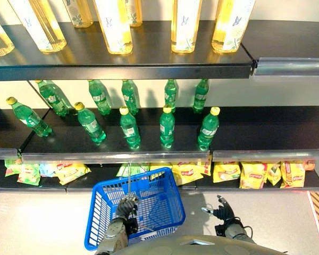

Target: Pick up the snacks into the basket

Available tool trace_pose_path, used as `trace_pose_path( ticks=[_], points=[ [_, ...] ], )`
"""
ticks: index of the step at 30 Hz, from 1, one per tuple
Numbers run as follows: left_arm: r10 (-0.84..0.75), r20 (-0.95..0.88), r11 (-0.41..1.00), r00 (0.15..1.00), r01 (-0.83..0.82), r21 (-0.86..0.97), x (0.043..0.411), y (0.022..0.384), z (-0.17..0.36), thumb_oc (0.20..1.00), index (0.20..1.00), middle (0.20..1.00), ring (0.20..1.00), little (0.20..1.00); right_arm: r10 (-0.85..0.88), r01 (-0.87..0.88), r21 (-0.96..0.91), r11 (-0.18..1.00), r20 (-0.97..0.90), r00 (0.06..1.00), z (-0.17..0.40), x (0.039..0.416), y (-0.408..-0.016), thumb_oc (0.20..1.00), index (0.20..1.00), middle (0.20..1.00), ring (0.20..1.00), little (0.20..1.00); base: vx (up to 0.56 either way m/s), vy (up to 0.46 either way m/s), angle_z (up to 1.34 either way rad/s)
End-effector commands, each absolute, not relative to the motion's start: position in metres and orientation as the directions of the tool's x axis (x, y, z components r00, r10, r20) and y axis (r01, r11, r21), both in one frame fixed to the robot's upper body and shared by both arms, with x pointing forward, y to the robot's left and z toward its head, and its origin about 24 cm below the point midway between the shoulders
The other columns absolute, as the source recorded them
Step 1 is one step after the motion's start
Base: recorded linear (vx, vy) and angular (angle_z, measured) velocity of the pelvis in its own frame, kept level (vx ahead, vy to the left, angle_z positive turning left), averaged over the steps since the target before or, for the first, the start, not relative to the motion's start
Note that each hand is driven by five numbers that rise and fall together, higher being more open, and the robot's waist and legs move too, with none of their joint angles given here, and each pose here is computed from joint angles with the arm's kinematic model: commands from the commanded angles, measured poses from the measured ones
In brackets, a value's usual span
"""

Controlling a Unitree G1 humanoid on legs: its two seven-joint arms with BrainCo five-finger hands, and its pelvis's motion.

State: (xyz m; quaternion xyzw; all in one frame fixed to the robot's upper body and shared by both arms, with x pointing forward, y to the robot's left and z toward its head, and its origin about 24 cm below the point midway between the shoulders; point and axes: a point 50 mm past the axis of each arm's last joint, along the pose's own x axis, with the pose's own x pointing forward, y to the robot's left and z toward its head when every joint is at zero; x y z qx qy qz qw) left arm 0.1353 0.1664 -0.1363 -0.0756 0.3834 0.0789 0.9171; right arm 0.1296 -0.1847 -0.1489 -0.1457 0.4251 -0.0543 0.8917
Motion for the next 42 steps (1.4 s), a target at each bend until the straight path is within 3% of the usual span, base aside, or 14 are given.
trace_pose_path(
  ticks=[1, 32, 42],
  points=[
    [0.011, -0.484, 0.986, 0.875, -0.088, -0.138, 0.194, 0.144, -0.099, 0.200, 0.200, 0.200, 0.200, 0.200, -0.216, -0.042, -0.343, 0.938, -0.677, 0.704, -0.138, 0.159, -0.190, 1.000, 1.000, 1.000, 1.000, 1.000, 0.00, 0.000, 0.00],
    [-0.007, -0.502, 0.995, 0.865, -0.045, -0.091, 0.184, 0.155, -0.104, 0.200, 0.200, 0.200, 0.200, 0.200, -0.150, -0.069, -0.279, 0.958, -0.690, 0.708, -0.137, 0.160, -0.191, 1.000, 1.000, 1.000, 1.000, 1.000, 0.00, 0.000, 0.00],
    [-0.038, -0.373, 0.997, 0.927, 0.011, -0.075, 0.202, 0.168, -0.077, 0.200, 0.200, 0.200, 0.200, 0.200, -0.017, -0.174, -0.290, 0.941, -0.555, 0.832, -0.110, 0.193, -0.181, 1.000, 1.000, 1.000, 1.000, 1.000, -0.14, -0.013, 0.15]
  ],
)
